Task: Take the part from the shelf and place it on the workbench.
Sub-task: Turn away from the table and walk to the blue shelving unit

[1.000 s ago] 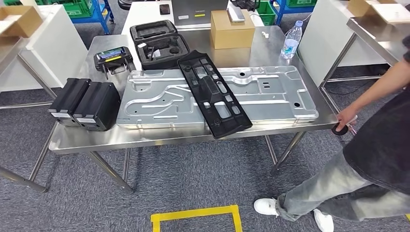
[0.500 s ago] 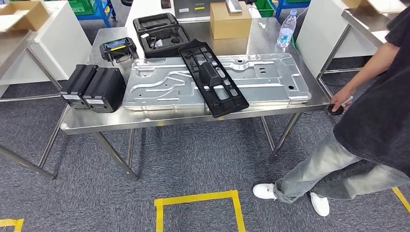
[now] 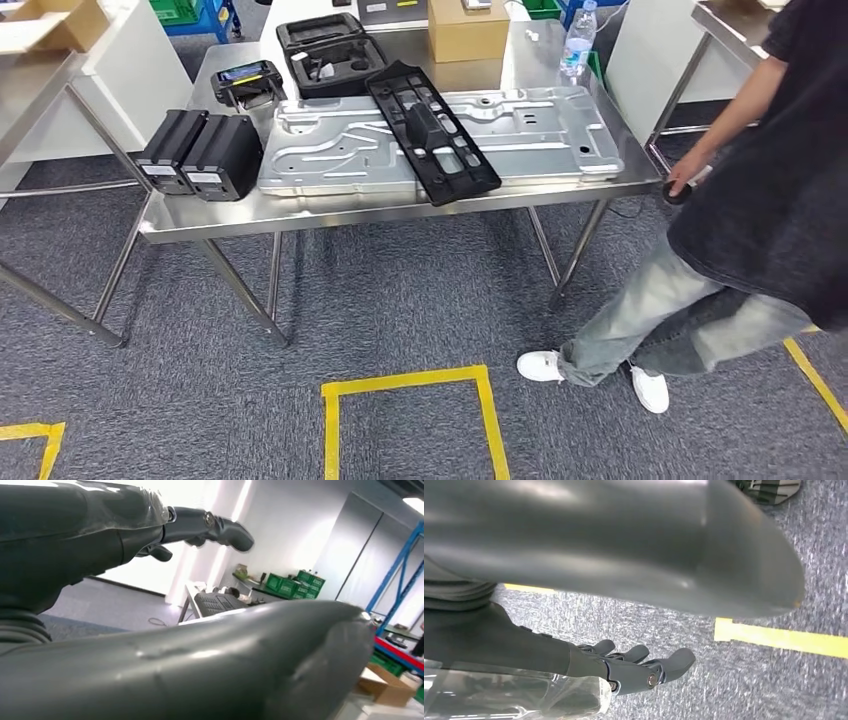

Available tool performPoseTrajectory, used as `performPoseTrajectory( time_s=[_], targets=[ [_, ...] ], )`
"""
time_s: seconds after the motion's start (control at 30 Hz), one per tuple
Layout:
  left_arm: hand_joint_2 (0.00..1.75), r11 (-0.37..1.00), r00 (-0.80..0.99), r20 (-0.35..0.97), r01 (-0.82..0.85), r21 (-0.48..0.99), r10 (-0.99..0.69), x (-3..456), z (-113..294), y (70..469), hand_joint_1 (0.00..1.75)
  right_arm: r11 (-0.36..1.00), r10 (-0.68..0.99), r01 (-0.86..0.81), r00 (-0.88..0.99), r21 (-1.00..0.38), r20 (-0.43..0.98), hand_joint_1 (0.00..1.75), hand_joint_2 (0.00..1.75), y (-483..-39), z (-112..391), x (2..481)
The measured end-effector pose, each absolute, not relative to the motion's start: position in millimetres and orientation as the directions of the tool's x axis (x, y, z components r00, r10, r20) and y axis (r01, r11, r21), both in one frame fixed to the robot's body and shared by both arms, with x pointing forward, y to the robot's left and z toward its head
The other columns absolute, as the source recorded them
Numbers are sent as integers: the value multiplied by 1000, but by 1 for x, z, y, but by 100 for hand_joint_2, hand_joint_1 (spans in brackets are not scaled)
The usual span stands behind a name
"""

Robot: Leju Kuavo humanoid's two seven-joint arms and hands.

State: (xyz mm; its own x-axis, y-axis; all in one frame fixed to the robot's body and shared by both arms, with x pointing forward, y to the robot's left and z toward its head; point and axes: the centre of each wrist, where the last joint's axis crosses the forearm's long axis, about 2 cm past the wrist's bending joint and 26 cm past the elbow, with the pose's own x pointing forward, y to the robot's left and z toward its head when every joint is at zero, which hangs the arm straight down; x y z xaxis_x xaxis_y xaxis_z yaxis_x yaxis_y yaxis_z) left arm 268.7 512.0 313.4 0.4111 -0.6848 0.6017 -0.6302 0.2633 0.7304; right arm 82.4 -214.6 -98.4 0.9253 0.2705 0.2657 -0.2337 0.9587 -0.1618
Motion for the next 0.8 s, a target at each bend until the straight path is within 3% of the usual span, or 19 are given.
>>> performPoseTrajectory(
  time_s=[0.8],
  targets=[
    [0, 259, 463, 620, -628, 733, -633, 244, 289, 524, 0, 965, 242, -205, 938, -166, 247, 0, 0, -219, -100, 79]
  ],
)
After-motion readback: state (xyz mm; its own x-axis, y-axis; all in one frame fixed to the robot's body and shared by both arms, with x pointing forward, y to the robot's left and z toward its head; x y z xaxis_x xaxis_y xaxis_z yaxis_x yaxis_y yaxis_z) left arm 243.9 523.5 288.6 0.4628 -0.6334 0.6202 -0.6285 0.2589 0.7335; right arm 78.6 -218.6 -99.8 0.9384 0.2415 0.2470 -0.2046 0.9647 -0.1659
